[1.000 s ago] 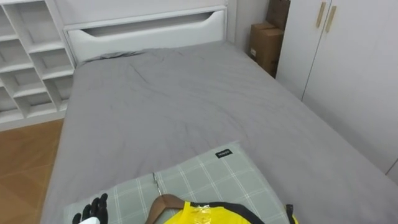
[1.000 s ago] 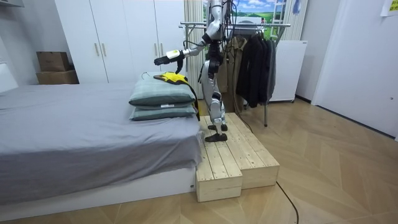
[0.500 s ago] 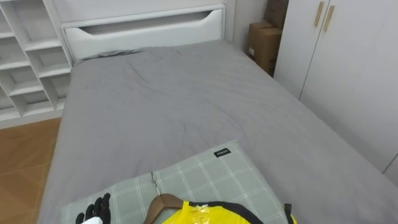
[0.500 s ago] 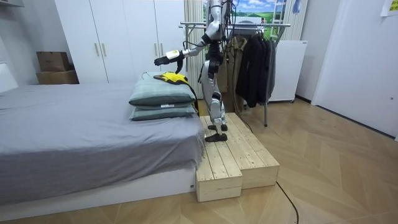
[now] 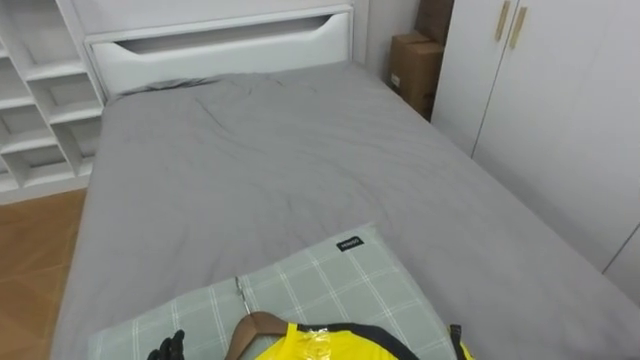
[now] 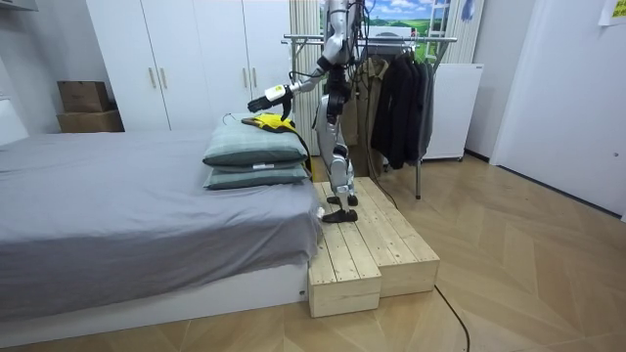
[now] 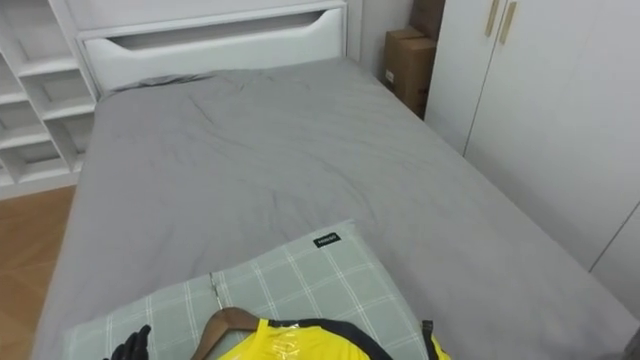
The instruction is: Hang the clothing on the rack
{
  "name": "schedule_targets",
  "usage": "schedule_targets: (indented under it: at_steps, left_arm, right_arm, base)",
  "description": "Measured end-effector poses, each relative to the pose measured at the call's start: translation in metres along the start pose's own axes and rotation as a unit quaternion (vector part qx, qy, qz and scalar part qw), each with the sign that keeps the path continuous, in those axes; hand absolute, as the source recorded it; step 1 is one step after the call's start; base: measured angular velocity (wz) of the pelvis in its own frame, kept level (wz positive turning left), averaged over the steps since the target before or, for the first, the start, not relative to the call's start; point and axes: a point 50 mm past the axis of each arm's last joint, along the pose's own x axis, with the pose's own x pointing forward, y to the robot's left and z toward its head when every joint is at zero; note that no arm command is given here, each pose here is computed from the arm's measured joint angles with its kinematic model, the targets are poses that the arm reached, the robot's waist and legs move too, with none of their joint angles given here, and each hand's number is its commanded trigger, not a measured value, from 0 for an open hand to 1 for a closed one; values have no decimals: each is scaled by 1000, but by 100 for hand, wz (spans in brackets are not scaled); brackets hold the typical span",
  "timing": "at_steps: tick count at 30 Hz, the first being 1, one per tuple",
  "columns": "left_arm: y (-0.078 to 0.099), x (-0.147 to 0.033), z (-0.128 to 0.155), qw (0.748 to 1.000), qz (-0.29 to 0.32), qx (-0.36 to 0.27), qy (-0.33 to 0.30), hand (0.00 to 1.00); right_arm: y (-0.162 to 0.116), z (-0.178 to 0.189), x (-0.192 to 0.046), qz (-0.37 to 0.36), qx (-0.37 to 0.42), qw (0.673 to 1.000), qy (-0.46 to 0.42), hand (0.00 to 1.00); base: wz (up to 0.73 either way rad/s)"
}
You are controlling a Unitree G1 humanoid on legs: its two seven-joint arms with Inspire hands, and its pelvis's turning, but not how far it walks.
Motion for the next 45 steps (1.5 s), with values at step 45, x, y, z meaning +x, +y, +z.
schedule_targets:
  at_steps: [45]
  left_arm:
    - [28, 42, 24, 999, 27, -5, -17, 0]
  right_arm:
    - [4, 9, 2, -13, -7, 1000, -7, 0]
  base:
    - [-1]
